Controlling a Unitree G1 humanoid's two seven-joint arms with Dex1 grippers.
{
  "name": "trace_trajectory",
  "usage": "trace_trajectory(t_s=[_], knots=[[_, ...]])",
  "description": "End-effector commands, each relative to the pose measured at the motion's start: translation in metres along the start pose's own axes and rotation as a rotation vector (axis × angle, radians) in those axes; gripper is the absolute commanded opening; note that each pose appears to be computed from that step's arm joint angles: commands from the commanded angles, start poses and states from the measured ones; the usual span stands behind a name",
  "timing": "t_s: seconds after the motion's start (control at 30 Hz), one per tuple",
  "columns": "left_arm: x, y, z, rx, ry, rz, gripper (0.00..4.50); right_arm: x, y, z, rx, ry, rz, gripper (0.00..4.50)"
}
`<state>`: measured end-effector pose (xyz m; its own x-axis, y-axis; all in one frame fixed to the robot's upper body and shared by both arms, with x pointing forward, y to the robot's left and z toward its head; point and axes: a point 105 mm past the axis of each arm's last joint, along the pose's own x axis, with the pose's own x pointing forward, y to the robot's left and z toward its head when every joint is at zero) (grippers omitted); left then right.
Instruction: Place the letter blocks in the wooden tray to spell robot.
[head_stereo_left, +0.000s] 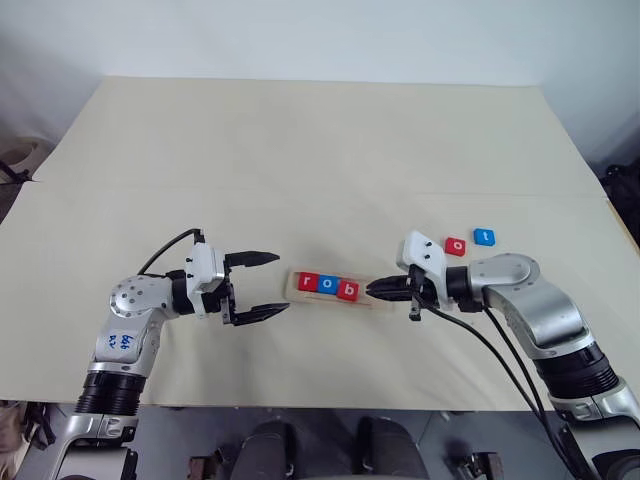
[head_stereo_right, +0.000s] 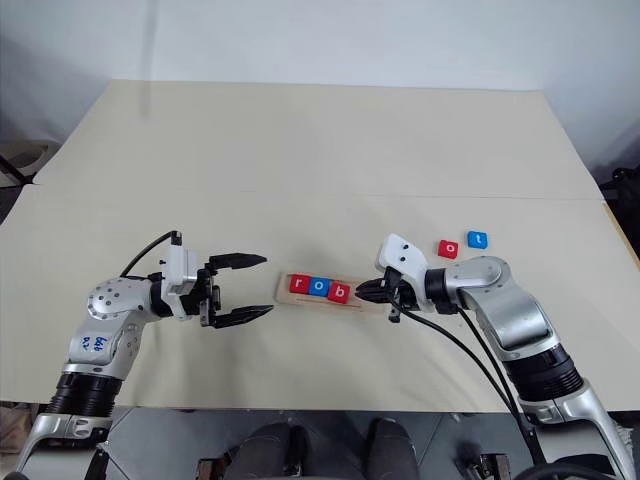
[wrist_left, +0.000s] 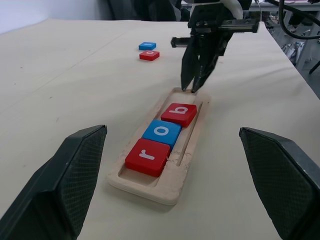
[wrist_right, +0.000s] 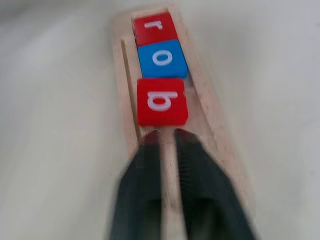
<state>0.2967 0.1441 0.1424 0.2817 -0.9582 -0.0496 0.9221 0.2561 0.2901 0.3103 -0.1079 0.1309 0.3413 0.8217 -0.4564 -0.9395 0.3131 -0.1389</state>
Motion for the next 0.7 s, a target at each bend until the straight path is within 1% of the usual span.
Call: trace_trajectory(t_s=[0.03,0.27,0.43,0.57,0.7], knots=[[-0.002,0.002,0.009,0.040,-0.012,0.005,4.50,0.002,-0.001,0.005,-0.002,-0.014,-0.016,0.01],[-0.005,0.002,0.011,0.047,-0.011,0.021,4.50,0.013,-0.005,0.003,0.006,0.006,-0.023,0.01],[-0.006,0.003,0.012,0.049,-0.011,0.035,4.50,0.019,-0.014,0.005,0.010,0.004,-0.052,0.01],[-0.006,0.002,0.012,0.050,-0.013,0.043,4.50,0.023,-0.018,0.012,-0.011,-0.031,-0.062,0.01],[-0.006,0.003,0.012,0.050,-0.012,0.046,4.50,0.018,-0.015,0.020,-0.040,-0.056,-0.038,0.01]])
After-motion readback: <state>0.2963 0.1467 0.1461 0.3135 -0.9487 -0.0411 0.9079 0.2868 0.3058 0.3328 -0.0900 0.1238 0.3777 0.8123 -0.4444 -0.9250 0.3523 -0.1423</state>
